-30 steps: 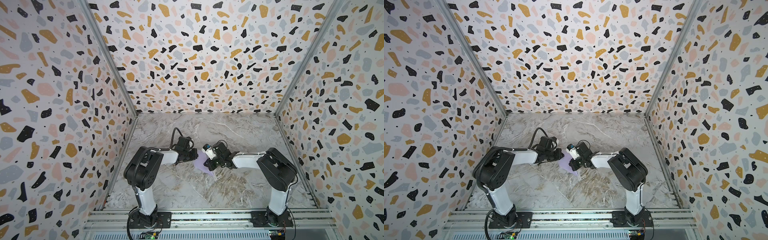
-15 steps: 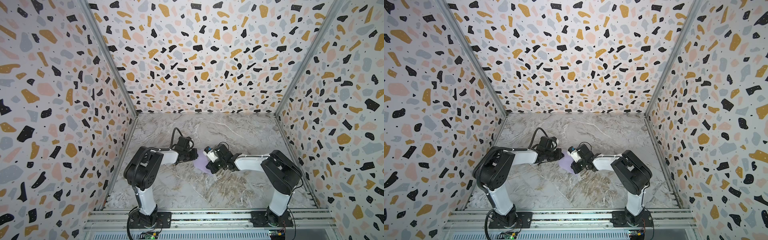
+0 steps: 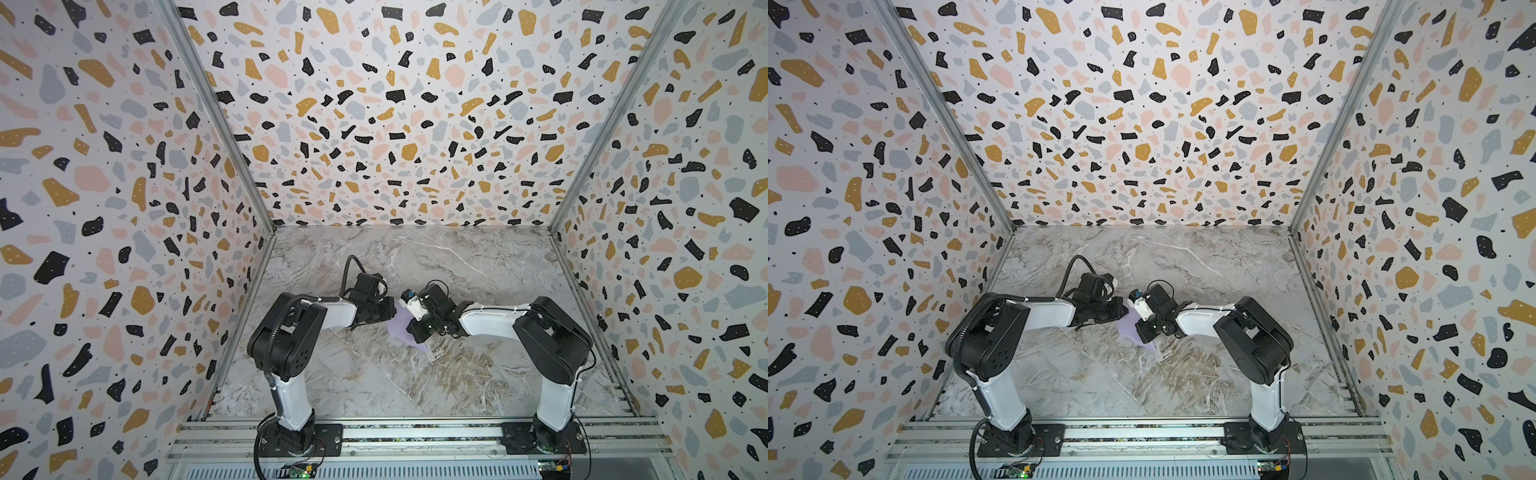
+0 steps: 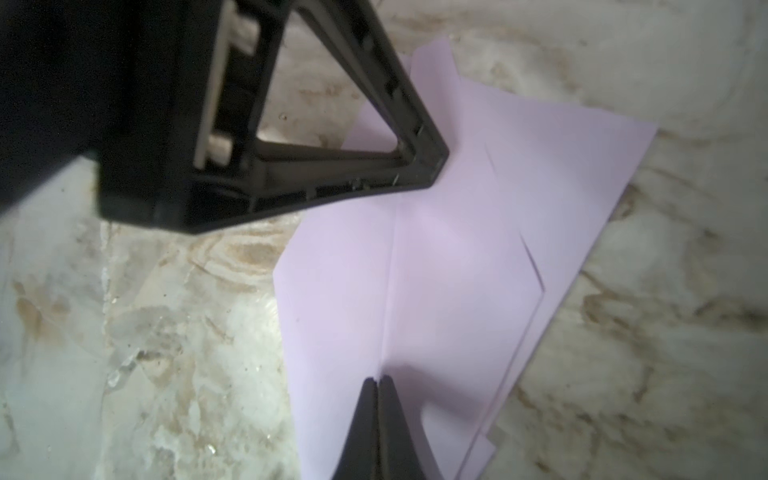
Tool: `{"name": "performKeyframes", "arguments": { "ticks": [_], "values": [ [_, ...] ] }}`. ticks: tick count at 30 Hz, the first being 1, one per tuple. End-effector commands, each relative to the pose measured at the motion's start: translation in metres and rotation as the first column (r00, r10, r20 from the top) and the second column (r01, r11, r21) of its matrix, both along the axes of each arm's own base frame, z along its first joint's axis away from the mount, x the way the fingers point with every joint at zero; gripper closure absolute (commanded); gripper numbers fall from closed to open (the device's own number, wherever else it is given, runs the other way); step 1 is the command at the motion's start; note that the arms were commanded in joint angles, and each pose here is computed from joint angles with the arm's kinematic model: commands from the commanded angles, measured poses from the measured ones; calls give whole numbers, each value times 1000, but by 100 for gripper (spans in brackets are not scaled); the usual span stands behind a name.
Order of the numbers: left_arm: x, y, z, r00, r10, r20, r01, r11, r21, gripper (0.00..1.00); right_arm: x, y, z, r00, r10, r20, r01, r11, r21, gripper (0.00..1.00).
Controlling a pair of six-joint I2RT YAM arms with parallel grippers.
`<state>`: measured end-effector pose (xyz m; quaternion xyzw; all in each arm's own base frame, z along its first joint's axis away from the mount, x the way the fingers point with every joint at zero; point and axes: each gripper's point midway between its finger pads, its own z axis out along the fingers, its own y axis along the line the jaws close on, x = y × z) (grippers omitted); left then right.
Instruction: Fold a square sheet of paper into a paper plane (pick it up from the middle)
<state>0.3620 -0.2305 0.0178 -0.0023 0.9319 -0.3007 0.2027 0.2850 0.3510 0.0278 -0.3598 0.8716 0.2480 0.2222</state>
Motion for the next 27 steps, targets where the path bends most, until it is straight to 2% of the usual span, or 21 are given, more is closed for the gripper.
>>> {"name": "performKeyframes", "arguments": {
  "ticks": [1,9,27],
  "values": [
    [-29,29,-44,989,44,-140,-25,991,130,100,-12,-15,-10,999,-13,-40,11,998,-62,99],
    [-28,30,-44,989,45,-139,-27,991,129,100,-40,-44,-22,996,-28,-89,17,993,-119,99],
    [-28,30,-42,989,42,-139,-23,991,132,100,-70,-69,-19,993,-41,-109,26,990,-138,99]
  ]
}}
